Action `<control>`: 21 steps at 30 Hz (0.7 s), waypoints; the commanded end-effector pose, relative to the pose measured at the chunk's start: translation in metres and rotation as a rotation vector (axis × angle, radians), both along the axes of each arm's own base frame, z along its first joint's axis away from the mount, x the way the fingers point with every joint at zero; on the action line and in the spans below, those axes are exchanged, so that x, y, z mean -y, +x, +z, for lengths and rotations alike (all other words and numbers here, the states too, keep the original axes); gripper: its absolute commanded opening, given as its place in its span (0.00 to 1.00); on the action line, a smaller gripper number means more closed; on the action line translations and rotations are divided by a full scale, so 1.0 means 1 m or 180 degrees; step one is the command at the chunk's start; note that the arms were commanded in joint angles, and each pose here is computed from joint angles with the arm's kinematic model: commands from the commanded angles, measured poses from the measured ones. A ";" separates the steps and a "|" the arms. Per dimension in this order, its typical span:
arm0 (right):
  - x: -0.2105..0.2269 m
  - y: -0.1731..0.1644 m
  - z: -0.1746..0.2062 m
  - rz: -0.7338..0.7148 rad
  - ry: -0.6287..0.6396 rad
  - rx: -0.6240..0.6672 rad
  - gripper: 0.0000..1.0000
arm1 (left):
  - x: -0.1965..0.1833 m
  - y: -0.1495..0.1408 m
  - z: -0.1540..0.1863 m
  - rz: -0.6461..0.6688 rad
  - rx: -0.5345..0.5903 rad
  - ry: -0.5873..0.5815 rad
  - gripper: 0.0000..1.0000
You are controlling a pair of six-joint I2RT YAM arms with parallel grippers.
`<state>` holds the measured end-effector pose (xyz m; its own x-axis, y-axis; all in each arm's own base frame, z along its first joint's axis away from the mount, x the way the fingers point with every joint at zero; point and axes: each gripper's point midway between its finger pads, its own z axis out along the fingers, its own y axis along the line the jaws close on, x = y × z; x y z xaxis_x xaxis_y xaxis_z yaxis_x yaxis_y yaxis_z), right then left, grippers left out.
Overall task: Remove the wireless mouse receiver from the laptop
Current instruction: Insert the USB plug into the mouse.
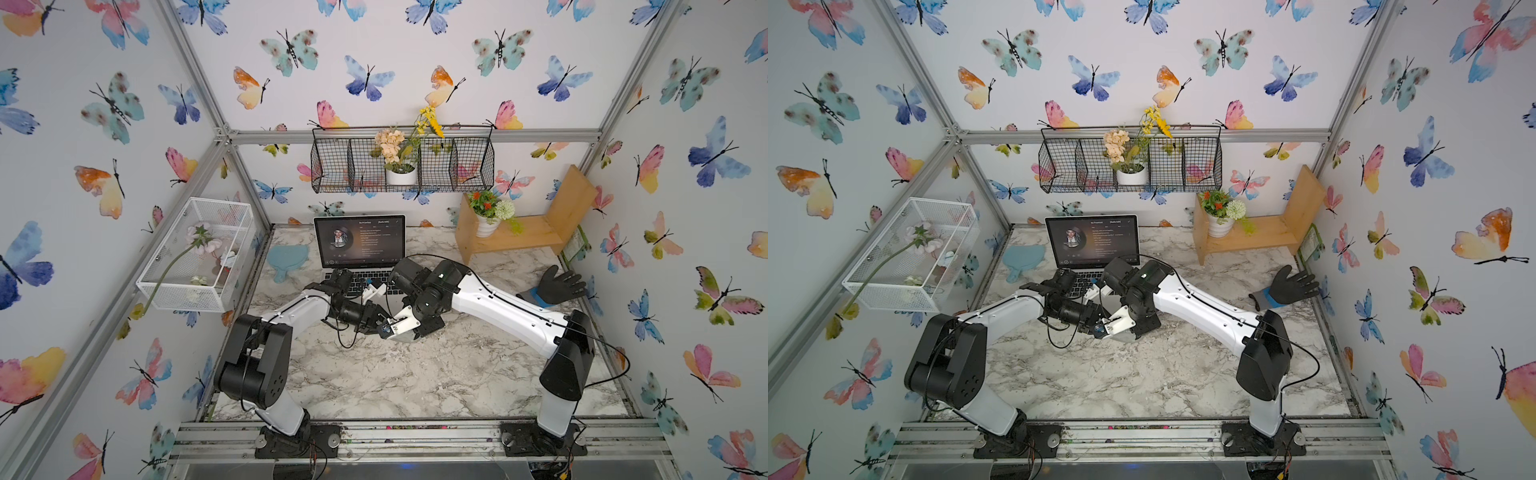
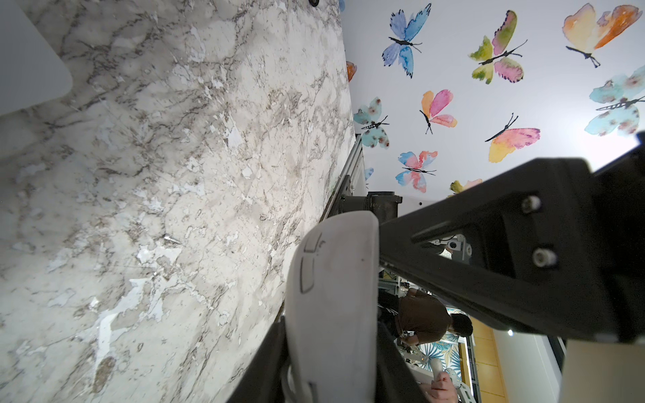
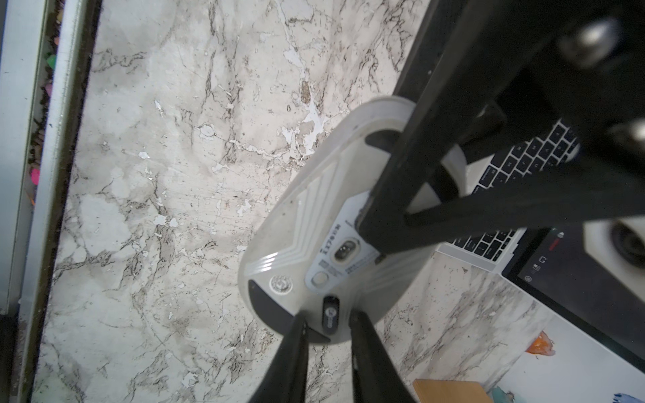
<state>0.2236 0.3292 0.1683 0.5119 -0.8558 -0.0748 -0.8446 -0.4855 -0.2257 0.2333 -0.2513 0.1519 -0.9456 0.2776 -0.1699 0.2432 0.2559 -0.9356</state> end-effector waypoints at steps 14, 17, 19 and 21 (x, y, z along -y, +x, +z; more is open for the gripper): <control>-0.001 0.006 0.010 -0.0109 0.0044 0.0119 0.40 | 0.003 -0.007 0.023 -0.0121 0.0018 -0.0360 0.00; -0.004 0.006 0.017 -0.0139 0.0105 0.0115 0.42 | 0.003 -0.007 0.024 -0.0118 0.0023 -0.0366 0.00; -0.005 0.006 0.026 -0.0163 0.0181 0.0132 0.44 | 0.003 -0.007 0.024 -0.0124 0.0027 -0.0377 0.00; -0.006 0.005 0.039 -0.0206 0.0310 0.0168 0.47 | 0.003 -0.007 0.023 -0.0118 0.0024 -0.0377 0.00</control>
